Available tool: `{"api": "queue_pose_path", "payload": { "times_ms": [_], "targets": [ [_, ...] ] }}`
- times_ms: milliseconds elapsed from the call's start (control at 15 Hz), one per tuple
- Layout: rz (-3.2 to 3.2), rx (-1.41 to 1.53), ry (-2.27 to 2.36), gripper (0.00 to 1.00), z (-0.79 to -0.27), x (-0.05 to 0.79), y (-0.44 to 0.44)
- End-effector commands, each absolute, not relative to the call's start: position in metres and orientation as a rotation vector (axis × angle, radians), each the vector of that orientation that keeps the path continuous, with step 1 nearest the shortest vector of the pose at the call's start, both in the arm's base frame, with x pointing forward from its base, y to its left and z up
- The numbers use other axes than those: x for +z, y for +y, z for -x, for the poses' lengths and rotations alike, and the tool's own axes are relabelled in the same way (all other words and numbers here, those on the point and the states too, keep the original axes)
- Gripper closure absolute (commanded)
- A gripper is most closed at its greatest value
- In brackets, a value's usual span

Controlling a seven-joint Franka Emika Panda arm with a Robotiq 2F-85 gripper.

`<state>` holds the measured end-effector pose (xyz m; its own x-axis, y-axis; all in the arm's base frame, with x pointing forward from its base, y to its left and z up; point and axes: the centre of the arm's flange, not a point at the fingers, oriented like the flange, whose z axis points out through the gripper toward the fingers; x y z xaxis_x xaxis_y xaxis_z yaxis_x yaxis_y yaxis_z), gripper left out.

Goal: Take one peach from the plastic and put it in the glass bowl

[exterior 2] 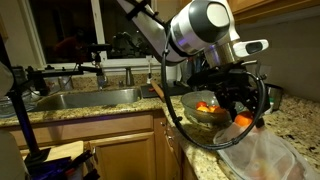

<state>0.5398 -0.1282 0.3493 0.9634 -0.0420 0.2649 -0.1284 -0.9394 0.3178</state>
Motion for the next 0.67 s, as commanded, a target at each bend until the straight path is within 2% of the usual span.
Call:
{"api": "queue_pose_path", "payload": {
  "times_ms": [0,600],
  "targets": [
    [-2.776,0.39,-0.148,0.55,-0.52,0.354,-0.128],
    [-2.819,0.281,-0.171,0.55,-0.529,0.316,-0.137]
  ]
}}
